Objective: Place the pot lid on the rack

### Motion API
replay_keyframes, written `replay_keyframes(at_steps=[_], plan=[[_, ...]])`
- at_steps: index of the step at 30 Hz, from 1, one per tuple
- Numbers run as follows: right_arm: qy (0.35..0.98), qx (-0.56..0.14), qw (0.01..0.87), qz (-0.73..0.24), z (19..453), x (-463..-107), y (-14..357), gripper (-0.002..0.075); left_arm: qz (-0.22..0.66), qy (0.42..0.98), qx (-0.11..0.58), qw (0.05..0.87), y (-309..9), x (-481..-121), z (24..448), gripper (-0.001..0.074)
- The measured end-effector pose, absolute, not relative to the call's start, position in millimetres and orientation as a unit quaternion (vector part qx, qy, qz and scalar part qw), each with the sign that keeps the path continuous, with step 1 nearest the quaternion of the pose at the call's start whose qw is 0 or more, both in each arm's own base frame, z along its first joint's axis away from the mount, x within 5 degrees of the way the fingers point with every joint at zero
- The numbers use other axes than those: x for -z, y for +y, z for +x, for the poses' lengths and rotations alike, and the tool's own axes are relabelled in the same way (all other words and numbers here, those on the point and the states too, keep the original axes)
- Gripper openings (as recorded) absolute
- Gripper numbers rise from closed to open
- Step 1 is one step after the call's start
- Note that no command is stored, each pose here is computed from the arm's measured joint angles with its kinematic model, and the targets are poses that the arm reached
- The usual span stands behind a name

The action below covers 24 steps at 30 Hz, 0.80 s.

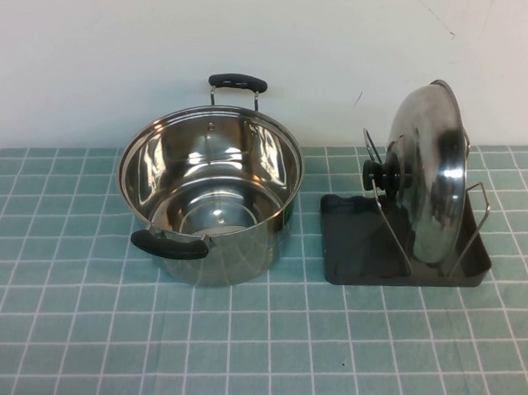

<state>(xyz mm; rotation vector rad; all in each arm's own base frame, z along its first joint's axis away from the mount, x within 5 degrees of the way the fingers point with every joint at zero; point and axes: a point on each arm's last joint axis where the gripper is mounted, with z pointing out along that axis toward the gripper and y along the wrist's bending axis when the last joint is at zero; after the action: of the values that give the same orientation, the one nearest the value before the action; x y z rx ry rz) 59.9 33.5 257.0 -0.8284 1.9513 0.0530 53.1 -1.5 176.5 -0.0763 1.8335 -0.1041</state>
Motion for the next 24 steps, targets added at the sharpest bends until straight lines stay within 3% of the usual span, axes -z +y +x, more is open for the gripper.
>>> replay_keyframes(at_steps=[24], plan=[[0.803, -0.022, 0.490, -0.338, 60.2, -256.8, 33.4, -0.0001, -0.032, 0.793, 0.038, 0.607, -1.0, -176.5, 53.1, -0.0001]])
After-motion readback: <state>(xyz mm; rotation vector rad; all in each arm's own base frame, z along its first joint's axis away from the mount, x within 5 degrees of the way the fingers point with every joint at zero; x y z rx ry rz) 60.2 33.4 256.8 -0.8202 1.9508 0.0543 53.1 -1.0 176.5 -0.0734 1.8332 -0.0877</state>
